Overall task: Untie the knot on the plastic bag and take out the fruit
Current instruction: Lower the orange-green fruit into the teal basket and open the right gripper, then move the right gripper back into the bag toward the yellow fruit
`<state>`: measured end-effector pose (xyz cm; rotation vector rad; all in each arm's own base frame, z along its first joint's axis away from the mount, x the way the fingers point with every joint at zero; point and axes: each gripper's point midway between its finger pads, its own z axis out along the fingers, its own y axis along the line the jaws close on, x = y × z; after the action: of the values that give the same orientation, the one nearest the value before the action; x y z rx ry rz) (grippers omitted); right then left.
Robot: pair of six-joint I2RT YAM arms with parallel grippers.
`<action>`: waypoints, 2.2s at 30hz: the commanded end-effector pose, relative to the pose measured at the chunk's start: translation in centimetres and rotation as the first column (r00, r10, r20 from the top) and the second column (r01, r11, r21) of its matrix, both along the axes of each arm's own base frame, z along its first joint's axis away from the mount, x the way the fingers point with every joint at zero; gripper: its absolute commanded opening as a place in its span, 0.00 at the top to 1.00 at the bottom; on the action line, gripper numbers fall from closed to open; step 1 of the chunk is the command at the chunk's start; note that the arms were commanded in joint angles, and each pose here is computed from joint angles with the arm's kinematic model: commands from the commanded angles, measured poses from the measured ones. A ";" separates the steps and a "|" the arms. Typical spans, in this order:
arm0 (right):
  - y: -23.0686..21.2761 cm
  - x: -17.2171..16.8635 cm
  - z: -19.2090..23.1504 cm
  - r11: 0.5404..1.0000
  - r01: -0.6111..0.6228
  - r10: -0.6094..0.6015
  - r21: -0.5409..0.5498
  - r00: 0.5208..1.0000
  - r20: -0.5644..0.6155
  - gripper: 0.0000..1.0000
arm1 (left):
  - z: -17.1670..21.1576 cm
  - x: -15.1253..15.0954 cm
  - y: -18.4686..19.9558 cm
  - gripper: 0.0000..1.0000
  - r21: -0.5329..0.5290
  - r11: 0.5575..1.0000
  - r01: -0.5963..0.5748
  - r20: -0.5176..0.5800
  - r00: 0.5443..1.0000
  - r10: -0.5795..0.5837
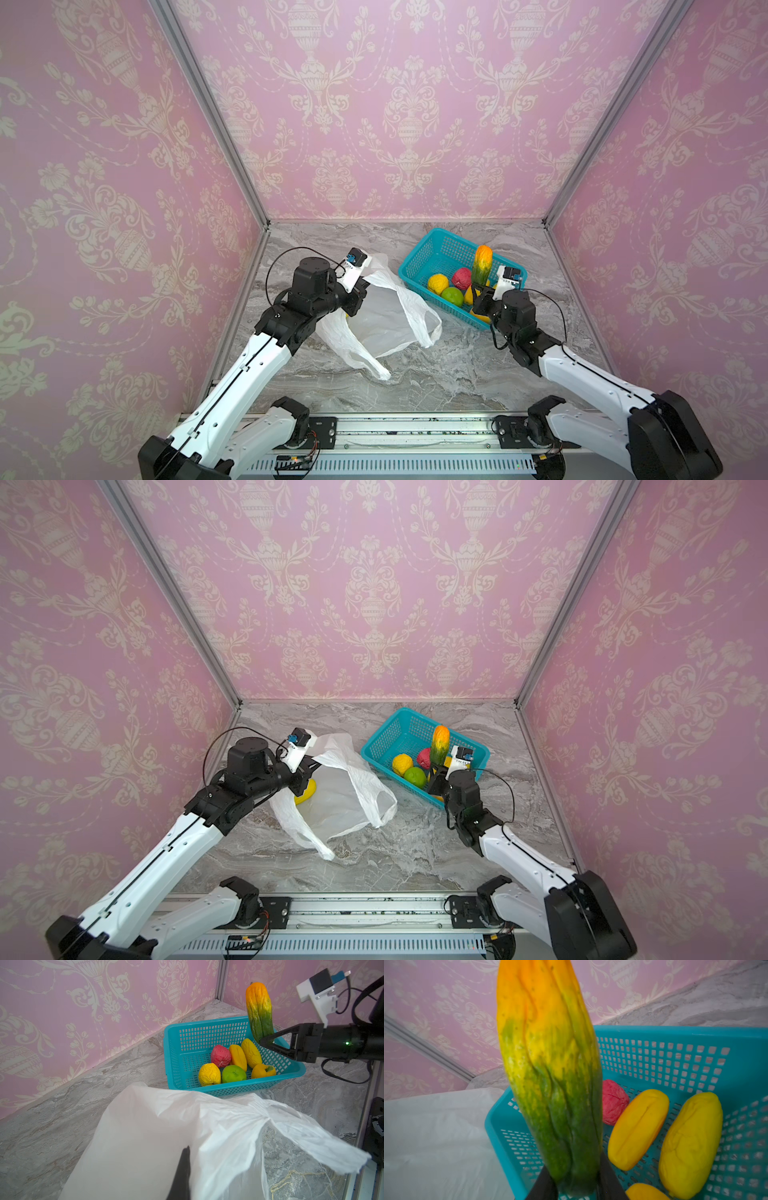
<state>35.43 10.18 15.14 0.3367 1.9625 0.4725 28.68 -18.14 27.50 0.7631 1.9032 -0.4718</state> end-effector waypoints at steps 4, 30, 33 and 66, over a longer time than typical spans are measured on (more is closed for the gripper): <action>1.7 3.2 -5.3 0.994 -0.024 0.051 0.108 0.966 -0.255 0.85 | -0.3 0.0 0.6 1.00 0.022 1.000 -0.014 -0.004 1.000 0.014; 3.2 3.3 -4.2 0.990 -0.094 0.113 0.102 0.975 -0.191 0.22 | -0.4 0.0 0.4 1.00 0.020 1.000 -0.009 -0.007 1.000 0.010; 3.8 1.7 -1.5 0.992 -0.117 0.120 0.038 0.988 -0.102 0.20 | -0.3 0.0 0.4 1.00 0.020 1.000 -0.009 -0.006 1.000 0.009; 25.8 -19.0 12.3 0.644 -0.643 0.765 -0.415 0.527 0.371 0.54 | -0.5 0.1 0.5 1.00 0.024 1.000 -0.013 -0.008 1.000 0.013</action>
<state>16.61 34.47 25.19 -0.7449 1.6013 0.7663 28.62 -18.11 27.31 0.7644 1.9116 -0.4723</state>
